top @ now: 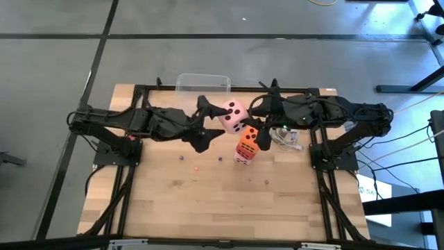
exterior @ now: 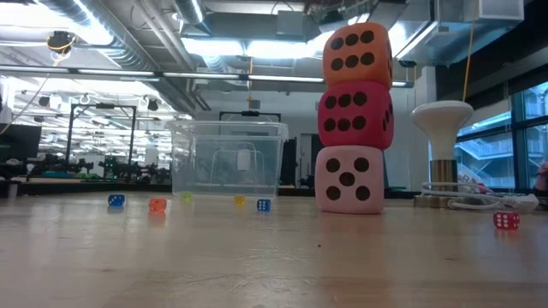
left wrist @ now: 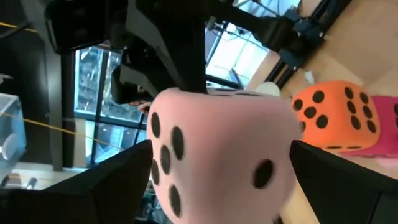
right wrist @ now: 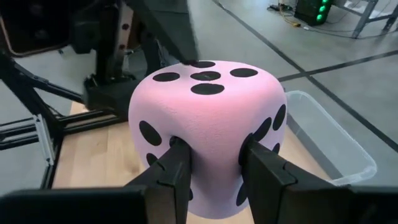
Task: Pick & Place Dice
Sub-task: Put the top large pink dice into the transparent bin
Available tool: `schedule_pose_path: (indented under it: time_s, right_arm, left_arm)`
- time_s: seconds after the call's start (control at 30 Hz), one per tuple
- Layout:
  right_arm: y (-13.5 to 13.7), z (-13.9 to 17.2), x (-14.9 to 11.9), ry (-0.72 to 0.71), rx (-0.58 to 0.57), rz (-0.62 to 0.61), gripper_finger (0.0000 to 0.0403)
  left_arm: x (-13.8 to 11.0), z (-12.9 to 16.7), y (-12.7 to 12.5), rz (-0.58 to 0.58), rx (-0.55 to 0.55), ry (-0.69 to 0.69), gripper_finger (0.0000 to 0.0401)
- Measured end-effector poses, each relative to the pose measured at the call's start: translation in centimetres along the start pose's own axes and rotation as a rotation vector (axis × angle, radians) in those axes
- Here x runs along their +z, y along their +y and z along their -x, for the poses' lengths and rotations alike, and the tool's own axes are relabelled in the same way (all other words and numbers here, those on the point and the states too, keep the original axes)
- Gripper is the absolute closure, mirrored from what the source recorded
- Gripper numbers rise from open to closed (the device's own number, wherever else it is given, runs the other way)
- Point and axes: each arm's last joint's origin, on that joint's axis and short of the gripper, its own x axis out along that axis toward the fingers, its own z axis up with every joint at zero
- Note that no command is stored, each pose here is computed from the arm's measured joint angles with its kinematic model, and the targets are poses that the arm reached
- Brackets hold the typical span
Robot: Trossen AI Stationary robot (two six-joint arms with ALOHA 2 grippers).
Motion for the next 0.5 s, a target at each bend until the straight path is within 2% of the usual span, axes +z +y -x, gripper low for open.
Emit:
schedule_pose_path:
  time_s: [0.23, 0.4, 0.5]
  right_arm:
    - [0.32, -0.36, -0.14, 0.008, 0.01, 0.026, 0.0306]
    - [0.48, -0.36, 0.06, -0.007, 0.044, 0.034, 0.0306]
    - [0.7, -0.32, 0.07, -0.005, 0.084, 0.054, 0.0306]
  left_arm:
    - [0.04, -0.85, -0.42, -0.034, 0.014, 0.051, 0.0028]
    - [0.07, -0.81, -0.4, -0.032, 0.001, 0.024, 0.0032]
    - [0.1, -0.83, -0.46, -0.03, -0.01, 0.012, 0.0048]
